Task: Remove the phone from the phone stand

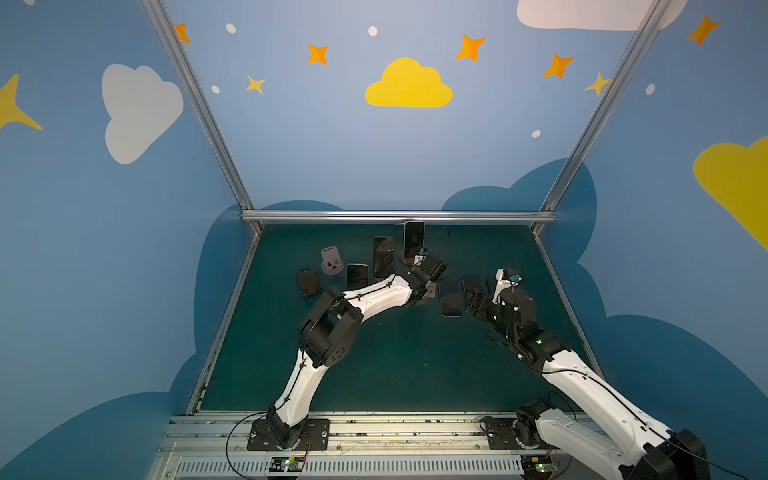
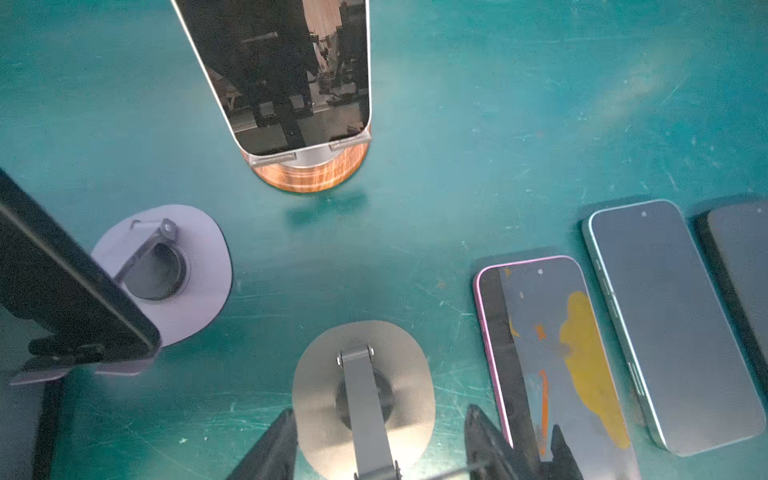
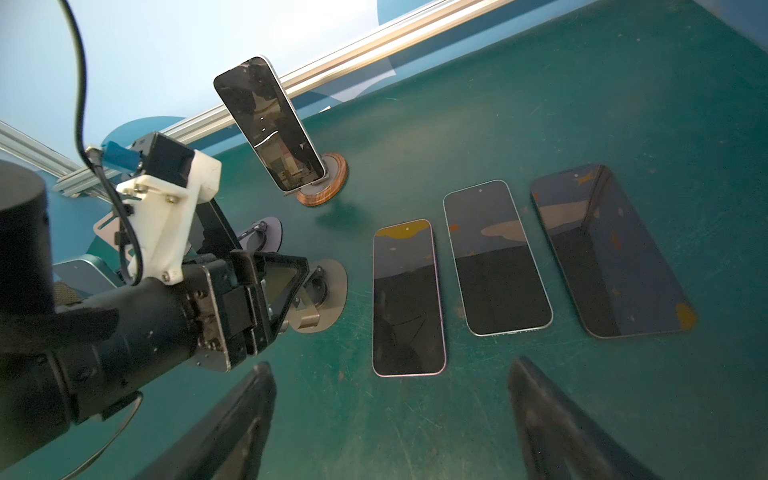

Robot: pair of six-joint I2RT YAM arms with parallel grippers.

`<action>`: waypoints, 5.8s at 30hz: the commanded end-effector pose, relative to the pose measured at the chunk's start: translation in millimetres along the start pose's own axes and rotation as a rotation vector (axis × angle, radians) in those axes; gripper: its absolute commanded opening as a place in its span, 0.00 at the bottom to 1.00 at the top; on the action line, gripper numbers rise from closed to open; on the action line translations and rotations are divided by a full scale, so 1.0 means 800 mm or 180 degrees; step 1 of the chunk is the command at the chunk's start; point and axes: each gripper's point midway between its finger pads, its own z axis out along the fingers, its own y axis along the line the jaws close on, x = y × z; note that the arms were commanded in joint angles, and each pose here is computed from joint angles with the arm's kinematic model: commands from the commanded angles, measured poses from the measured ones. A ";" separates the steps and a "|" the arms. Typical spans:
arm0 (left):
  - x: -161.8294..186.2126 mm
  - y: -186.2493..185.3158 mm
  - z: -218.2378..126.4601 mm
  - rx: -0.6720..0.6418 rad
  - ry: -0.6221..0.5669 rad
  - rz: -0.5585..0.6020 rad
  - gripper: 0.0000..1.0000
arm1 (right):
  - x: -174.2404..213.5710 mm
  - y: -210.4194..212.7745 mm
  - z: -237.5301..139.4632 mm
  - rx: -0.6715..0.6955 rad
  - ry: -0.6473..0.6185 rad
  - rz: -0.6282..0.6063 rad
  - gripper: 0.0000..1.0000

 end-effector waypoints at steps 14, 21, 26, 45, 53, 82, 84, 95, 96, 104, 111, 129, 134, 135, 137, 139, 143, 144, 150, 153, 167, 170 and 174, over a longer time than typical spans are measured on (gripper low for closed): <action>0.006 0.013 -0.022 0.0018 0.0030 0.0222 0.63 | 0.005 0.011 0.007 -0.0117 0.0076 -0.0018 0.87; 0.013 0.030 -0.029 -0.0008 0.0070 0.0349 0.70 | 0.011 0.018 0.009 -0.0215 0.0155 0.0006 0.86; -0.003 0.030 -0.033 0.0017 0.0002 0.0214 0.86 | 0.011 0.020 0.009 -0.0226 0.0166 -0.0005 0.86; -0.003 0.028 -0.012 -0.0377 -0.0038 -0.0147 0.86 | 0.011 0.014 0.010 -0.0136 0.0176 0.0124 0.86; 0.015 0.028 -0.002 -0.0399 0.0039 -0.0167 0.83 | 0.014 0.014 0.013 -0.0130 0.0206 0.0125 0.87; -0.006 0.032 -0.059 -0.0273 -0.0219 -0.0063 0.59 | 0.011 0.019 0.004 -0.0217 0.0183 0.0138 0.86; -0.006 0.030 -0.071 -0.0233 -0.0240 -0.0039 0.58 | 0.009 0.019 0.004 -0.0216 0.0158 0.0142 0.86; 0.014 0.016 -0.156 -0.0011 -0.0398 0.0189 0.57 | 0.008 0.020 0.002 -0.0242 0.0144 0.0139 0.86; 0.016 0.019 -0.165 -0.0002 -0.0415 0.0184 0.57 | 0.008 0.020 0.002 -0.0247 0.0138 0.0142 0.86; 0.048 0.100 -0.240 -0.0154 -0.0489 -0.0070 0.55 | 0.009 0.025 0.002 -0.0317 0.0150 0.0134 0.86; 0.083 0.189 -0.300 -0.0419 -0.0634 -0.0434 0.55 | 0.010 0.029 0.003 -0.0372 0.0144 0.0118 0.86; 0.063 0.340 -0.234 -0.0617 -0.0570 -0.1584 0.54 | 0.017 0.026 0.009 -0.0294 0.0210 0.0036 0.85; 0.056 0.339 -0.194 -0.0671 -0.0441 -0.1581 0.54 | 0.019 0.023 0.012 -0.0250 0.0217 0.0034 0.85; 0.056 0.339 -0.186 -0.0717 -0.0385 -0.1548 0.54 | 0.020 0.024 0.014 -0.0254 0.0234 0.0035 0.85; 0.056 0.346 -0.175 -0.0894 -0.0285 -0.1469 0.54 | 0.022 0.025 0.015 -0.0261 0.0257 0.0033 0.85; 0.056 0.356 -0.168 -0.1091 -0.0190 -0.1362 0.54 | 0.022 0.024 0.016 -0.0240 0.0254 0.0033 0.85; 0.062 0.372 -0.171 -0.1363 -0.0129 -0.1295 0.54 | 0.021 0.024 0.014 -0.0248 0.0242 0.0031 0.85; 0.065 0.377 -0.171 -0.1416 -0.0115 -0.1288 0.54 | 0.020 0.023 0.014 -0.0234 0.0234 0.0033 0.85; 0.089 0.385 -0.156 -0.1419 0.0019 -0.1443 0.55 | 0.021 0.025 0.015 -0.0255 0.0251 0.0039 0.85; 0.098 0.390 -0.151 -0.1434 0.0076 -0.1500 0.55 | 0.022 0.026 0.016 -0.0270 0.0268 0.0044 0.85; 0.089 0.395 -0.168 -0.1424 0.0151 -0.1668 0.92 | 0.025 0.032 0.016 -0.0338 0.0318 0.0012 0.85; 0.048 0.382 -0.211 -0.1252 -0.0198 -0.1617 1.00 | 0.026 0.035 0.017 -0.0371 0.0343 -0.0004 0.86; 0.005 0.356 -0.253 -0.0791 -0.0516 -0.1486 1.00 | 0.027 0.036 0.017 -0.0385 0.0341 -0.0022 0.86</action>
